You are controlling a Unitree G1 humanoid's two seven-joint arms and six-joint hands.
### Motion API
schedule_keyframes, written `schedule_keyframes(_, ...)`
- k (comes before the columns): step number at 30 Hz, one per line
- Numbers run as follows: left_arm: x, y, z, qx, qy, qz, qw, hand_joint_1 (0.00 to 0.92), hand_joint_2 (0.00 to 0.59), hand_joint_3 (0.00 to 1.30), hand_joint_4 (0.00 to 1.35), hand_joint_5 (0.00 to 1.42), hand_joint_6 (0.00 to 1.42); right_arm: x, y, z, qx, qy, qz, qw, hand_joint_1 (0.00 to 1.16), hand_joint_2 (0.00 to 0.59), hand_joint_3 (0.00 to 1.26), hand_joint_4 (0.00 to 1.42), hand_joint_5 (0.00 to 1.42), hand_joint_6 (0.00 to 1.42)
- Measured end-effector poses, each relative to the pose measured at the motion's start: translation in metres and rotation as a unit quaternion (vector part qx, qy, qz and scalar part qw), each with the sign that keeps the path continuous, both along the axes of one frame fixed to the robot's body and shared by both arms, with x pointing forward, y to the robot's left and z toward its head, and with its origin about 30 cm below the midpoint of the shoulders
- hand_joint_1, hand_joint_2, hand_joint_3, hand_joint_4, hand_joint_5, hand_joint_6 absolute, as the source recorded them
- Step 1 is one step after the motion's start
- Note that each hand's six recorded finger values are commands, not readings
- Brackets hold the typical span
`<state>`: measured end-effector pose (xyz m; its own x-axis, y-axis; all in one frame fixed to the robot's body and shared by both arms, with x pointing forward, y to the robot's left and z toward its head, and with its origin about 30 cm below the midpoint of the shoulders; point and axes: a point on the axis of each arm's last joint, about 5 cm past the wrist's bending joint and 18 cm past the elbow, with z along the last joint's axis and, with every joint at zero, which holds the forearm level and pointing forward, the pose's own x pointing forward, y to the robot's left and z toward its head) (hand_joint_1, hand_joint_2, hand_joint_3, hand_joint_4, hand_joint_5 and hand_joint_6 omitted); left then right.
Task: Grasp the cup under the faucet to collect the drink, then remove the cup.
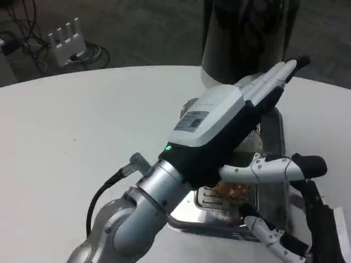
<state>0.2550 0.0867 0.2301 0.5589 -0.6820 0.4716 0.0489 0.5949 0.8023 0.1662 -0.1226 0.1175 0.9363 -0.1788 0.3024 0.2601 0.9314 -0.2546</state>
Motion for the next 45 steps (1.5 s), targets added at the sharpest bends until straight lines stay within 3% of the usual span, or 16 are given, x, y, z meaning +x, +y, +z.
schedule_keyframes(2,0.000,0.000,0.000,0.000,0.000,0.000,1.0000,0.000,0.063,0.01,0.00,0.08,0.04,0.003,0.0032,-0.0010,0.002,-0.002,-0.003,1.0000,0.81,0.192,0.08,0.10,0.13,0.21)
schedule_keyframes(7,-0.001,0.000,0.001,0.002,0.000,0.001,1.0000,0.000,0.063,0.01,0.00,0.08,0.04,0.015,0.0142,-0.0001,-0.003,-0.008,0.019,0.9998,0.81,0.182,0.07,0.09,0.12,0.21)
schedule_keyframes(11,-0.001,0.000,0.001,0.004,-0.001,0.000,1.0000,0.000,0.063,0.01,0.00,0.08,0.04,0.023,0.0187,0.0019,-0.005,-0.014,0.020,0.9997,0.81,0.181,0.07,0.09,0.12,0.21)
schedule_keyframes(15,-0.002,0.001,0.002,0.005,-0.001,0.002,1.0000,0.000,0.063,0.01,0.00,0.08,0.04,0.031,0.0212,0.0002,-0.008,-0.004,0.018,0.9998,0.81,0.184,0.07,0.10,0.12,0.21)
schedule_keyframes(23,-0.002,0.004,0.004,0.008,-0.004,0.005,0.9999,0.000,0.063,0.01,0.00,0.08,0.04,0.047,0.0241,0.0029,-0.002,-0.005,0.016,0.9998,0.80,0.186,0.07,0.10,0.12,0.21)
schedule_keyframes(39,0.002,0.002,0.005,0.012,-0.004,0.004,0.9999,0.000,0.069,0.02,0.00,0.09,0.04,0.065,0.0280,0.0066,0.004,-0.005,0.010,0.9999,0.77,0.190,0.06,0.11,0.15,0.21)
schedule_keyframes(45,0.004,0.004,0.006,0.016,-0.006,0.006,0.9998,0.000,0.069,0.02,0.00,0.09,0.04,0.072,0.0337,0.0079,0.004,-0.006,0.008,0.9999,0.77,0.190,0.06,0.11,0.16,0.20)
